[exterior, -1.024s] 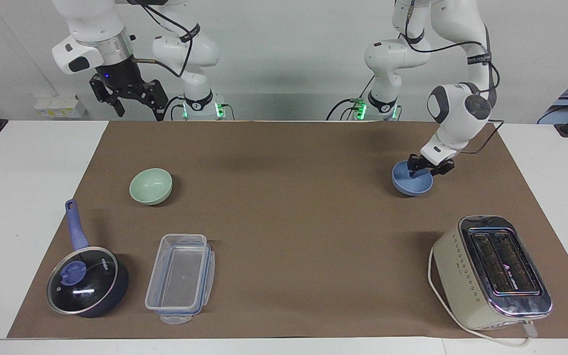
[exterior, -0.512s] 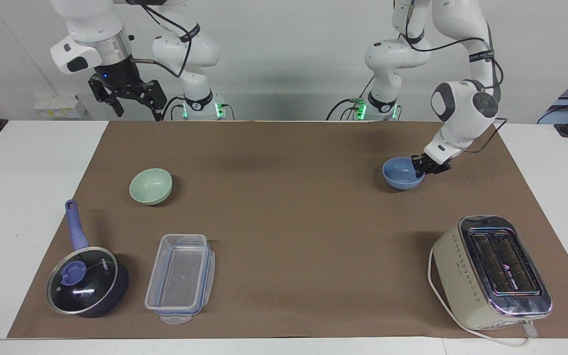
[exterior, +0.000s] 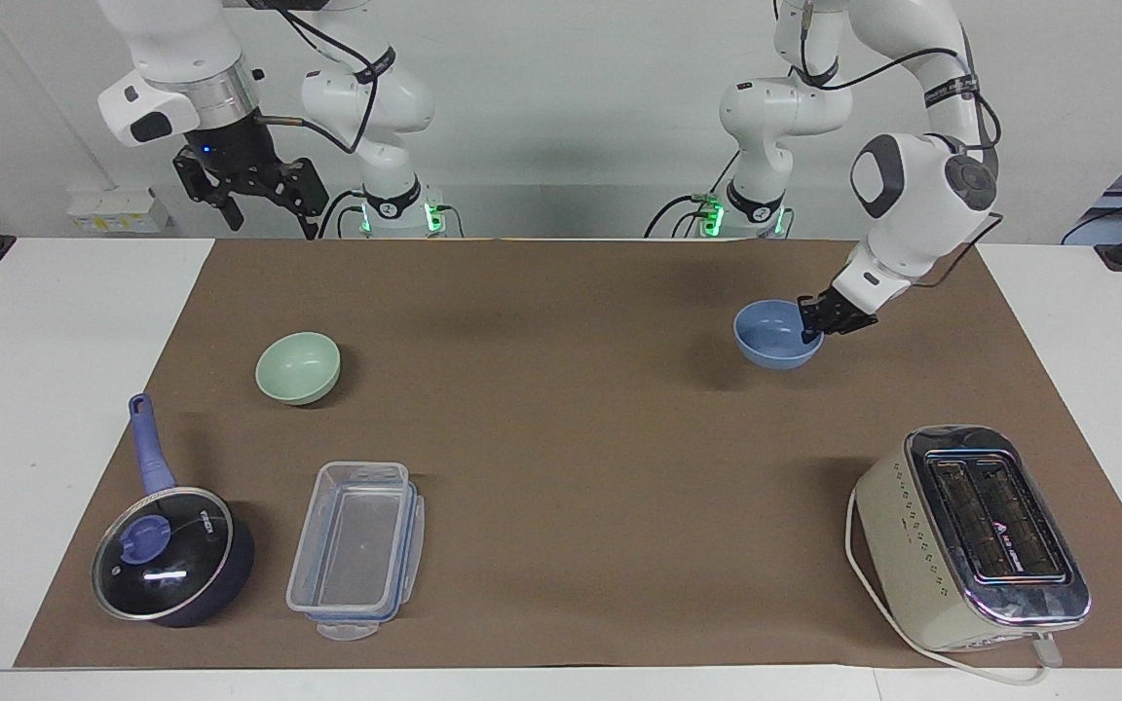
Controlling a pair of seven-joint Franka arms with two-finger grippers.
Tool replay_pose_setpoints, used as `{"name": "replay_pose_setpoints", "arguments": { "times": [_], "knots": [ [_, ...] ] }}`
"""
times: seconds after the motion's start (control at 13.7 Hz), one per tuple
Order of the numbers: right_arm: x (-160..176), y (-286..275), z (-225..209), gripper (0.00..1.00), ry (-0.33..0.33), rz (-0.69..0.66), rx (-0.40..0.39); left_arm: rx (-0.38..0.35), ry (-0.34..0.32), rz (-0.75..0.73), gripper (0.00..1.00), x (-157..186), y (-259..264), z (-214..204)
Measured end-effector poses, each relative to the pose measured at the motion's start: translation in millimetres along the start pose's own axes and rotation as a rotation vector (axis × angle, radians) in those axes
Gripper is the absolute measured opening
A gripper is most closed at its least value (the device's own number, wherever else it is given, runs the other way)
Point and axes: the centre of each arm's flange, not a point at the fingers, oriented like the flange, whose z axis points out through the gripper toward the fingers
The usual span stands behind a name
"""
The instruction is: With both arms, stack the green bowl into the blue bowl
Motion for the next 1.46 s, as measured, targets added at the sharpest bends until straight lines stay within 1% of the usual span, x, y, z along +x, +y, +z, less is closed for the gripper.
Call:
{"name": "replay_pose_setpoints", "arguments": {
  "times": [0.29,0.51,0.73,0.95,1.1,1.32,1.39,1.46],
  "knots": [
    [0,0,0,1.00,0.000,0.001,0.000,-0.016,0.038,-0.012,0.07,-8,90,20],
    [0,1,0,1.00,0.000,0.001,0.000,-0.025,0.052,-0.025,0.07,-24,160,58],
    [0,1,0,1.00,0.000,0.001,0.000,-0.020,0.040,-0.010,0.07,-47,214,101],
    [0,1,0,1.00,0.000,0.002,0.000,-0.021,0.047,-0.025,0.07,-59,242,133],
    [0,2,0,1.00,0.000,0.003,0.000,-0.031,0.068,-0.044,0.07,-58,248,139],
    [1,3,0,1.00,0.000,0.005,0.000,-0.035,0.082,-0.069,0.35,-49,239,135],
    [1,3,0,1.00,0.000,0.006,0.000,-0.040,0.091,-0.088,0.48,-40,232,128],
    [1,3,0,1.00,0.000,0.006,0.000,-0.043,0.097,-0.105,0.58,-28,221,117]
  ]
}}
